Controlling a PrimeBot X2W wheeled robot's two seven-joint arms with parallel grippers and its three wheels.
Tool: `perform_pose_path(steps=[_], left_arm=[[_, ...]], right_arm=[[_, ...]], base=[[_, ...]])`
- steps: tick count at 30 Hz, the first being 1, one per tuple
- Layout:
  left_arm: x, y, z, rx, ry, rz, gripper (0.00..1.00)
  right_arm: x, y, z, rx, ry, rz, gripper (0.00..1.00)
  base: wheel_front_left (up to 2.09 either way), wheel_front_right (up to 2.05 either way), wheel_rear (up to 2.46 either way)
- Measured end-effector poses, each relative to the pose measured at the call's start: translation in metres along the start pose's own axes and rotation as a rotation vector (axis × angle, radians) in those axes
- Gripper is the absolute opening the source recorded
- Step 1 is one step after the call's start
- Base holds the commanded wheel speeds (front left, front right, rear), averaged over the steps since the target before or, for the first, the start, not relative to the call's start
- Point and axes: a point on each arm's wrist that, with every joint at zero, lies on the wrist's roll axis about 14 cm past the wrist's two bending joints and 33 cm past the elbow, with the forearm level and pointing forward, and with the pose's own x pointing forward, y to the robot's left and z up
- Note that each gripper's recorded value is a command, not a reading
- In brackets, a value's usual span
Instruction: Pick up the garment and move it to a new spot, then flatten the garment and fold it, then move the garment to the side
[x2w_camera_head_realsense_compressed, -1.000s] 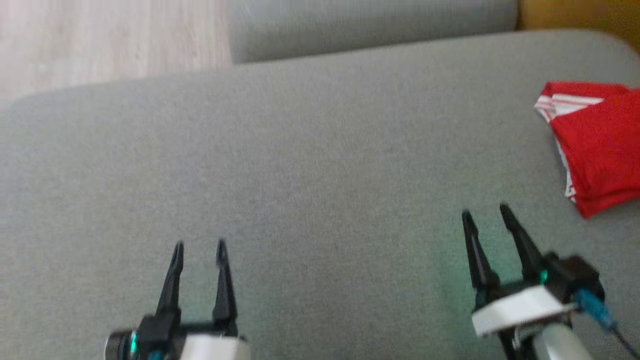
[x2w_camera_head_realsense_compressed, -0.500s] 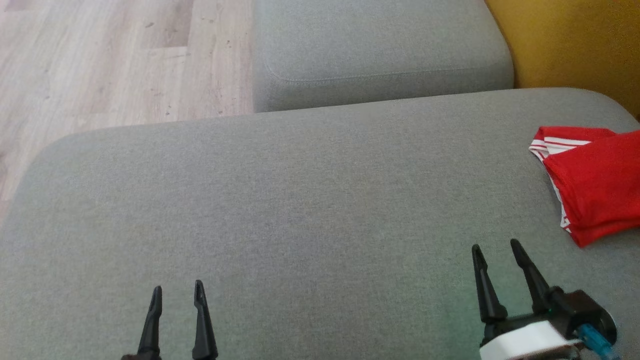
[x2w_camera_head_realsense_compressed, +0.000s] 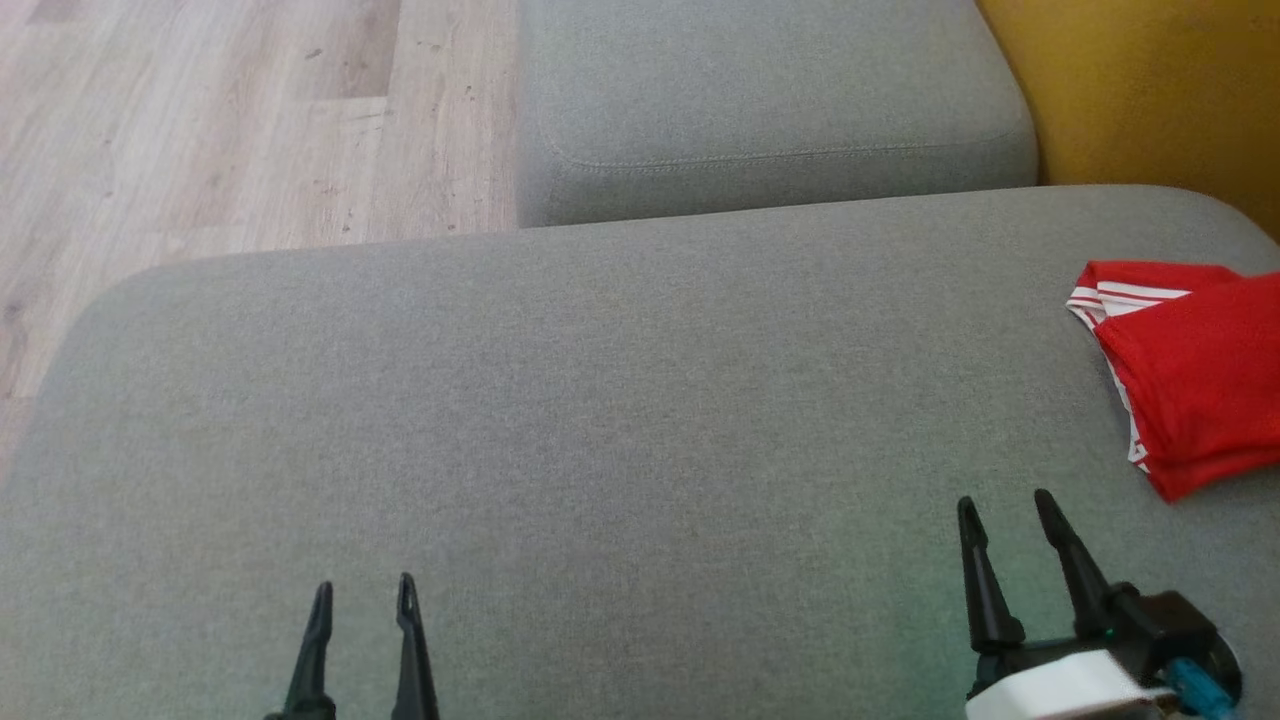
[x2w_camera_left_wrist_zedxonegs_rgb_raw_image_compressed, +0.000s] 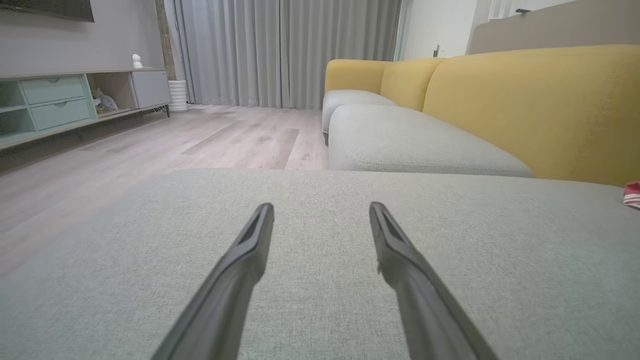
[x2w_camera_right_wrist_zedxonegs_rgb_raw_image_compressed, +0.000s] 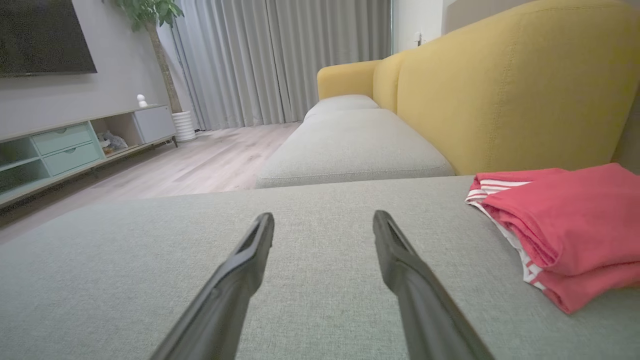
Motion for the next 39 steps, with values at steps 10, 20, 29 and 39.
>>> perform_pose_path(steps=[10, 20, 29, 39], left_arm=[[-0.014, 0.008, -0.036, -0.024, 0.125, 0.028, 0.00], [-0.010, 0.010, -0.039, -0.145, 0.155, 0.042, 0.00], [-0.005, 0.013, -0.041, -0.240, 0.176, 0.060, 0.00], [0.002, 0.017, -0.040, -0.359, 0.187, 0.076, 0.00]], right_arm=[[-0.017, -0.004, -0.039, 0.068, 0.126, -0.032, 0.00], [-0.015, -0.009, -0.038, 0.186, 0.126, -0.070, 0.00], [-0.011, -0.014, -0.037, 0.278, 0.125, -0.099, 0.00], [-0.005, -0.021, -0.033, 0.393, 0.107, -0.131, 0.00]], base=[[0.00, 0.00, 0.00], [0.00, 0.00, 0.00], [0.00, 0.00, 0.00], [0.00, 0.00, 0.00]])
